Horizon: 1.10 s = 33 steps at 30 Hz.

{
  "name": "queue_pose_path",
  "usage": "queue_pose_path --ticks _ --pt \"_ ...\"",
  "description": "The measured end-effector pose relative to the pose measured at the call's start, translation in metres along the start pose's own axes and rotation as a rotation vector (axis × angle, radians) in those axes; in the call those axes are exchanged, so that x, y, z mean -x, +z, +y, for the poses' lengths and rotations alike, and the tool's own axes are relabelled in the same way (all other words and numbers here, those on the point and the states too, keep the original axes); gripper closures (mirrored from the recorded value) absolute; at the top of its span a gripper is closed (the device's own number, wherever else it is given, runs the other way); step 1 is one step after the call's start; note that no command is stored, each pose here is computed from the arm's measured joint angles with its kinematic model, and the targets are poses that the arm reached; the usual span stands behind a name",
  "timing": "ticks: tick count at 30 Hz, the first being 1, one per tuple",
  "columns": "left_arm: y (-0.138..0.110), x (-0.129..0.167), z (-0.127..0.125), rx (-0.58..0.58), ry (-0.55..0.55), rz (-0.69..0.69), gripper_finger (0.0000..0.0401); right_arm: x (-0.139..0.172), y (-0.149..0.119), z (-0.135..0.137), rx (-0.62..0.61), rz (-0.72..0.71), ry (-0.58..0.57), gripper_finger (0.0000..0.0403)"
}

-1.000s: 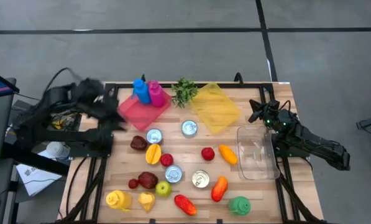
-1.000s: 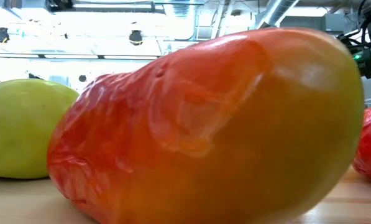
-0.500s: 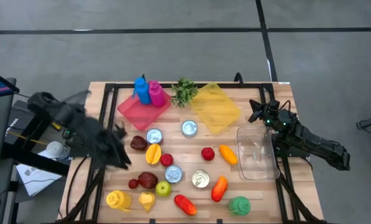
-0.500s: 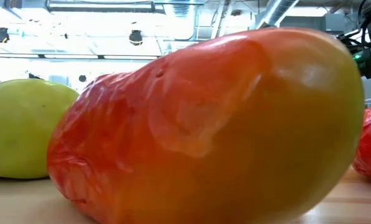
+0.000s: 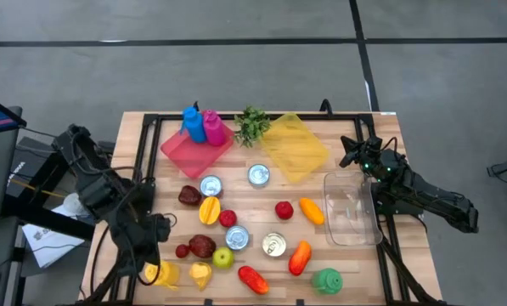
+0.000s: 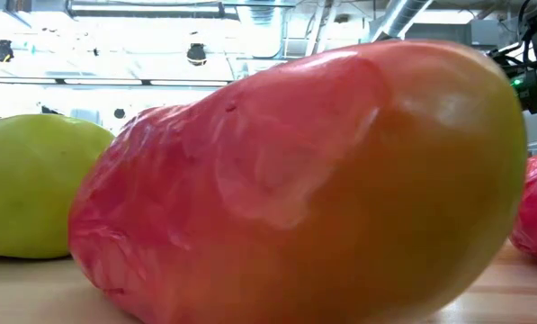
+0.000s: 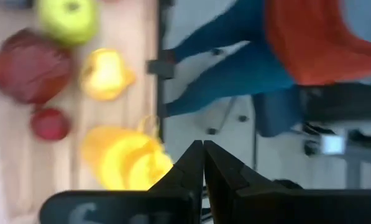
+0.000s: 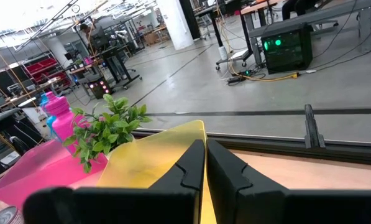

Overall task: Pick & Place Food Item
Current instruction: Put the yellow water bottle into the pink bin

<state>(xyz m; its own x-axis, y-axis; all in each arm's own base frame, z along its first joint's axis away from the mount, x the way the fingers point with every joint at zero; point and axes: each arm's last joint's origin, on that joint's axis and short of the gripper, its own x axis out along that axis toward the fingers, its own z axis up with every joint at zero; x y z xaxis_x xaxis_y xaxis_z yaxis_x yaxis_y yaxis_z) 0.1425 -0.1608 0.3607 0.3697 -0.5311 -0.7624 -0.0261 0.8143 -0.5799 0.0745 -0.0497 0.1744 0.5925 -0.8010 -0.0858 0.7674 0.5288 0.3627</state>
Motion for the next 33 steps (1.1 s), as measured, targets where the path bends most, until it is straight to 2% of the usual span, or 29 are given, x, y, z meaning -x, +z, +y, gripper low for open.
queue_pose_path --ticks 3,9,16,19,23,29,33 --pt "-0.006 -0.008 -0.001 0.037 0.110 0.004 0.0401 0.000 0.000 0.000 0.000 0.000 0.000 0.0390" --pt "-0.005 -0.019 -0.022 -0.007 0.306 0.091 0.0401 0.000 0.000 0.000 0.000 0.000 0.000 0.0390" --pt "-0.013 -0.028 -0.043 -0.051 0.262 0.108 0.0400 0.000 0.000 0.000 0.000 0.000 0.000 0.0390" --pt "-0.017 -0.027 -0.044 0.033 0.265 0.105 0.0389 0.000 0.000 0.000 0.000 0.000 0.000 0.0390" --pt "-0.022 -0.023 -0.045 0.069 0.263 0.109 0.0346 0.000 0.000 0.000 0.000 0.000 0.000 0.0390" --pt "-0.035 -0.025 -0.050 0.021 0.242 0.133 0.0241 0.000 0.000 0.000 0.000 0.000 0.000 0.0390" --pt "-0.045 -0.030 -0.048 -0.016 0.270 0.138 0.0177 0.000 0.000 0.000 0.000 0.000 0.000 0.0390"
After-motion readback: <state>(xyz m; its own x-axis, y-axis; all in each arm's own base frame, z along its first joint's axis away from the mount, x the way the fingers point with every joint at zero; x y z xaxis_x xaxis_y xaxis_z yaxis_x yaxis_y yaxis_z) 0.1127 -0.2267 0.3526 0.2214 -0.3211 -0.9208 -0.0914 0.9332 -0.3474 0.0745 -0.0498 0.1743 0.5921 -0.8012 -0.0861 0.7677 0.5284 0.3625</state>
